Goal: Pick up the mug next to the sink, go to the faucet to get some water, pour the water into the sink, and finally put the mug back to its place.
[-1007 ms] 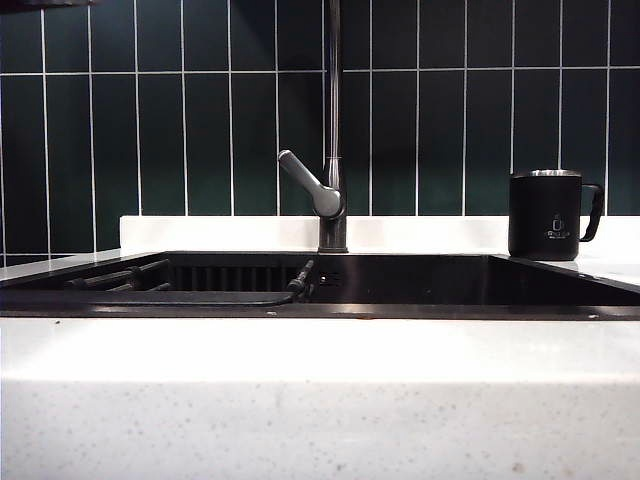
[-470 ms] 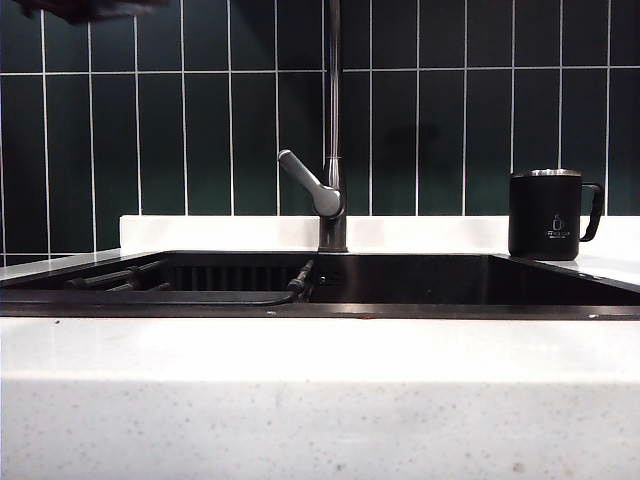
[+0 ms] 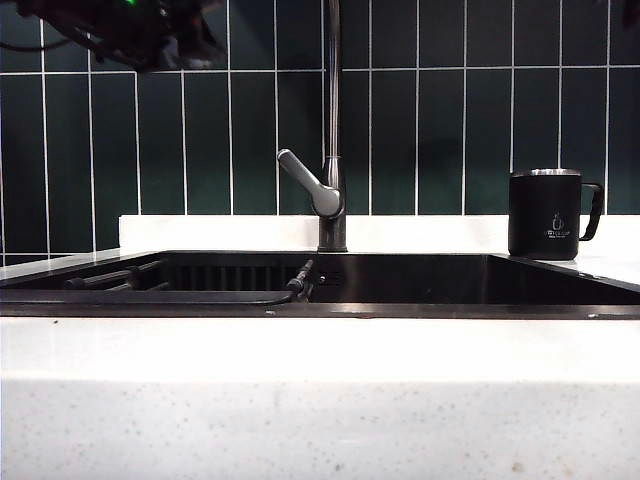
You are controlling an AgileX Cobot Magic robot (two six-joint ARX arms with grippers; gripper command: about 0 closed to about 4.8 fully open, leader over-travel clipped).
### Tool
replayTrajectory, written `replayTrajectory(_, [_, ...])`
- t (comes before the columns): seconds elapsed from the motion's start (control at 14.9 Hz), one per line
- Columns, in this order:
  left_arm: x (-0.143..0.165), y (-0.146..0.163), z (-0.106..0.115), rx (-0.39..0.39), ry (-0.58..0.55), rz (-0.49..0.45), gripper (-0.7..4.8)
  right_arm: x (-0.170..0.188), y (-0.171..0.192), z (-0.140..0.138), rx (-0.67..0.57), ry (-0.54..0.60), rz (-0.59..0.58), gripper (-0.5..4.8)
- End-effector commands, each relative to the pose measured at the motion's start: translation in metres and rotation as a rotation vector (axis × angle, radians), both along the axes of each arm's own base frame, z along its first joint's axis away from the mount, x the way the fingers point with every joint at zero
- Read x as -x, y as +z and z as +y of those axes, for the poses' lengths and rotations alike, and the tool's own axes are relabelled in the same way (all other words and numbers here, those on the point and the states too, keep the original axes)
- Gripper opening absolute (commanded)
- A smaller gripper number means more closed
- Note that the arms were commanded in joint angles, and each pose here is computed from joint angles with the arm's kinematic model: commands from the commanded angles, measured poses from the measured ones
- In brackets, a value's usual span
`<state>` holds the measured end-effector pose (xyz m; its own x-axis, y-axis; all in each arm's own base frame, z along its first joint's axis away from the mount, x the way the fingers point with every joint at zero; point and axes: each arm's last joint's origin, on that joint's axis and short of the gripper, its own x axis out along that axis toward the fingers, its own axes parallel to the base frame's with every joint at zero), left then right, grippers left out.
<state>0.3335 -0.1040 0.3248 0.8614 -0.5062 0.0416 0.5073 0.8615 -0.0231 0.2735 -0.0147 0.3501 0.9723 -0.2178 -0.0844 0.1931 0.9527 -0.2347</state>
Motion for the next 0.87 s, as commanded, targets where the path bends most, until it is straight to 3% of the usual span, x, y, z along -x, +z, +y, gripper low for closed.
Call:
replayTrajectory(0.07, [-0.008, -0.009, -0.002, -0.021, 0.01, 0.003, 1.26, -0.011, -0.008, -0.007, 0.0, -0.043, 0.011, 2.25])
replayTrajectory(0.27, [-0.018, -0.025, -0.005, -0.032, 0.009, 0.041, 1.54, -0.026, -0.024, -0.015, -0.002, -0.068, 0.056, 2.25])
replayTrajectory(0.87, [-0.036, -0.036, -0.01, -0.056, 0.011, 0.024, 1.69, -0.065, -0.081, -0.027, -0.029, -0.071, 0.211, 2.25])
